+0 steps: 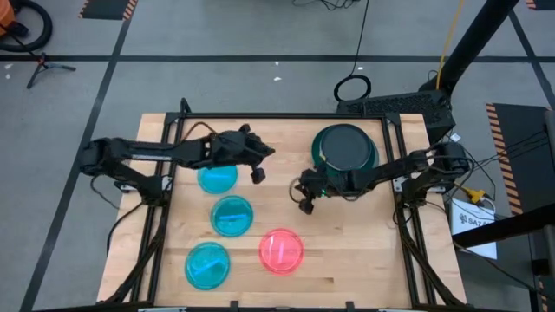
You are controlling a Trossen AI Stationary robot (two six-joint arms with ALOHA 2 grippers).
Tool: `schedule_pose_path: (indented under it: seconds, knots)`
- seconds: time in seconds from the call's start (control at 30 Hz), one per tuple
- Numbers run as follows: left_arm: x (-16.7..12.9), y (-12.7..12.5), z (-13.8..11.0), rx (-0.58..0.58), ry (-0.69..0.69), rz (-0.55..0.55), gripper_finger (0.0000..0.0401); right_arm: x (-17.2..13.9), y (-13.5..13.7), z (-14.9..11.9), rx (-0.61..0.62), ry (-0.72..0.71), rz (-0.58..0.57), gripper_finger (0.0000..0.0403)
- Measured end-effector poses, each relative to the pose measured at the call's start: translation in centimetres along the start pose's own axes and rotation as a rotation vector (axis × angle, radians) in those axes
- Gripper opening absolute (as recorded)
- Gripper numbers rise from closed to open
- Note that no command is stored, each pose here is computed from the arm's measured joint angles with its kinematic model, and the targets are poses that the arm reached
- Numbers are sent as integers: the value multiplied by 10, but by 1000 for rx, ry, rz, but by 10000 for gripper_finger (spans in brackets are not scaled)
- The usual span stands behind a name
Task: Stack plastic plates
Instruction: Stack the right blue plate on the black plate
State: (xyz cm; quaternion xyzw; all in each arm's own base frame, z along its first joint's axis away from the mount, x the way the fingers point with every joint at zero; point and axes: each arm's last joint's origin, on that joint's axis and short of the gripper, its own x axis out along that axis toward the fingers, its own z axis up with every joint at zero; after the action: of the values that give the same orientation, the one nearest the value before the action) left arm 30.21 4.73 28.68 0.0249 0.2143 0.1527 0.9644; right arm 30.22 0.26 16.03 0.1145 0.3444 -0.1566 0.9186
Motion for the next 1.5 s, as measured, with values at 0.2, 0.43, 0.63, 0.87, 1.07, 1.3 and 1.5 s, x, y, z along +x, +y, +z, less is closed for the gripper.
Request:
schedule_pose_path:
  seconds: [0.2, 0.43, 0.63, 0.87, 1.07, 1.3, 1.5]
  knots:
    - [-64, -4, 26, 58, -140, 109, 1, 6, 4, 54, -17, 0, -34, 0]
    - [-108, -13, 33, 100, -214, 71, 1, 31, 17, 110, -51, -85, -27, 0]
    - [-118, -23, 12, 124, -199, 106, 1, 65, 26, 136, -91, -119, -30, 0]
    - [-150, -12, -8, 20, -347, 165, 1, 95, 21, 148, -62, -119, -2, 0]
    - [-166, -3, -35, -33, -353, 152, 1, 130, 19, 154, -46, -114, 33, 0]
    - [-177, 1, -42, -47, -344, 139, 6, 168, 10, 155, 10, -110, 10, 0]
    - [-176, 1, -45, 4, -311, 143, 9, 197, -1, 145, 146, -74, -10, 34]
